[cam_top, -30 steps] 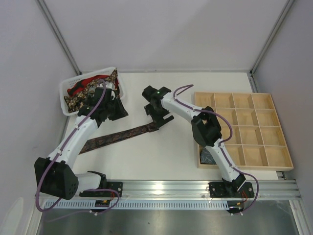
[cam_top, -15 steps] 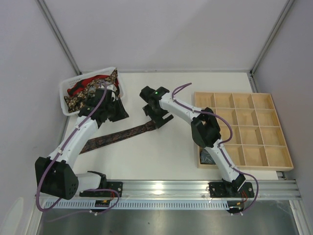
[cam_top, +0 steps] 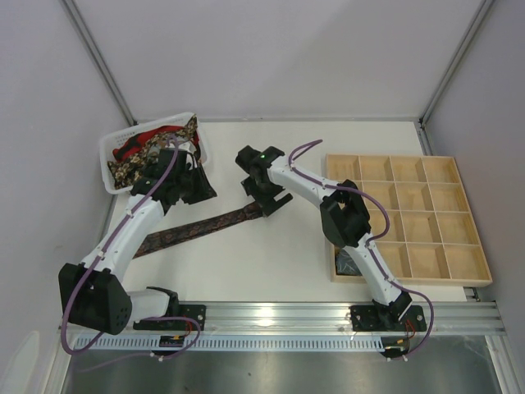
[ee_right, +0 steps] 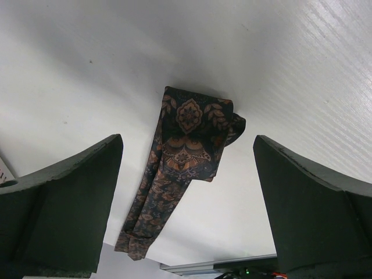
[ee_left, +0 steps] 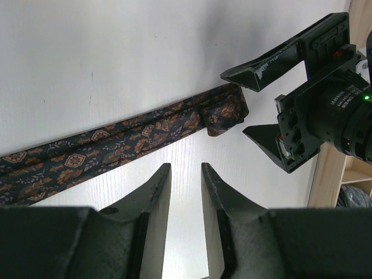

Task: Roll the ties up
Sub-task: Roll the tie

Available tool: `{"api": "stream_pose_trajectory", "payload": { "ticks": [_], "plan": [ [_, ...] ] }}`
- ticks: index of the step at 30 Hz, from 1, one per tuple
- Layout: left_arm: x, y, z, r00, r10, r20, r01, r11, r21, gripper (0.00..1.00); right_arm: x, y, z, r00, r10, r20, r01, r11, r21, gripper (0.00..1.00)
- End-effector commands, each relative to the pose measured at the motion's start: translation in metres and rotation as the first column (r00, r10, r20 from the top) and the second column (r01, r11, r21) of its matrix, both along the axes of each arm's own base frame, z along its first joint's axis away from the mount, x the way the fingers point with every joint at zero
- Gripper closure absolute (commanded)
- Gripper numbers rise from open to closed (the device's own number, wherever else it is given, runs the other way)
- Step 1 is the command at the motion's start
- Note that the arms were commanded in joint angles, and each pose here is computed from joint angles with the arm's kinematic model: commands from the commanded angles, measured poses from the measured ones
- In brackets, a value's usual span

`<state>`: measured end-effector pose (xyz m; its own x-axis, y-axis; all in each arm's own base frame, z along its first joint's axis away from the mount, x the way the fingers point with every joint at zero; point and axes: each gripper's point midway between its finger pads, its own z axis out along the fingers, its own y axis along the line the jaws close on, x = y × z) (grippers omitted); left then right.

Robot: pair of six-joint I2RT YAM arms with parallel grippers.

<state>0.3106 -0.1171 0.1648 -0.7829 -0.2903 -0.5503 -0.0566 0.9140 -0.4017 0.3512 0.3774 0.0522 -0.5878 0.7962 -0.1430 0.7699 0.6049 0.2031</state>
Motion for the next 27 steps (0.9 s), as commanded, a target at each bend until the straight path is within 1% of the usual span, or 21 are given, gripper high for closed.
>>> {"api": "stream_pose_trajectory", "payload": {
  "ticks": [1, 6, 9, 17, 22, 23, 24, 25, 27],
  "plan": [
    [0.004, 0.002, 0.005, 0.999, -0.018, 0.034, 0.018, 1.000, -0.004, 0.67, 0.004, -0.011, 0.005, 0.999, -0.045, 0.026, 0.046, 0.998, -0.033, 0.00],
    [0.006, 0.002, 0.005, 0.999, -0.019, 0.031, 0.019, 1.000, -0.013, 0.67, 0.003, -0.006, -0.003, 0.999, -0.053, 0.009, 0.053, 0.998, -0.026, 0.00],
    [0.006, 0.002, 0.003, 0.999, -0.015, 0.030, 0.015, 1.000, -0.015, 0.67, 0.006, -0.002, -0.006, 0.999, -0.046, 0.021, 0.047, 0.999, -0.018, 0.00],
    [0.006, 0.003, 0.002, 1.000, -0.015, 0.027, 0.015, 1.000, -0.022, 0.67, 0.002, 0.001, -0.024, 0.997, -0.067, -0.023, 0.067, 0.998, -0.023, 0.00],
    [0.007, 0.003, 0.000, 1.000, -0.015, 0.020, 0.015, 1.000, -0.024, 0.67, 0.010, 0.005, -0.025, 0.998, -0.058, -0.009, 0.058, 0.998, -0.024, 0.00],
    [0.007, 0.003, 0.000, 1.000, -0.014, 0.018, 0.014, 1.000, -0.026, 0.67, 0.008, 0.004, -0.032, 0.998, -0.055, -0.023, 0.054, 0.998, -0.037, 0.01],
    [0.007, 0.003, 0.000, 1.000, -0.014, 0.017, 0.014, 1.000, -0.026, 0.67, 0.007, 0.004, -0.034, 0.998, -0.051, -0.037, 0.049, 0.998, -0.037, 0.02],
    [0.007, 0.004, -0.001, 1.000, -0.013, 0.016, 0.014, 1.000, -0.025, 0.67, 0.008, 0.006, -0.032, 0.998, -0.050, -0.034, 0.049, 0.998, -0.031, 0.06],
    [0.008, 0.003, -0.001, 1.000, -0.015, 0.016, 0.015, 0.999, -0.030, 0.67, 0.006, 0.007, -0.037, 0.998, -0.044, -0.044, 0.042, 0.998, -0.039, 0.08]
  ]
}}
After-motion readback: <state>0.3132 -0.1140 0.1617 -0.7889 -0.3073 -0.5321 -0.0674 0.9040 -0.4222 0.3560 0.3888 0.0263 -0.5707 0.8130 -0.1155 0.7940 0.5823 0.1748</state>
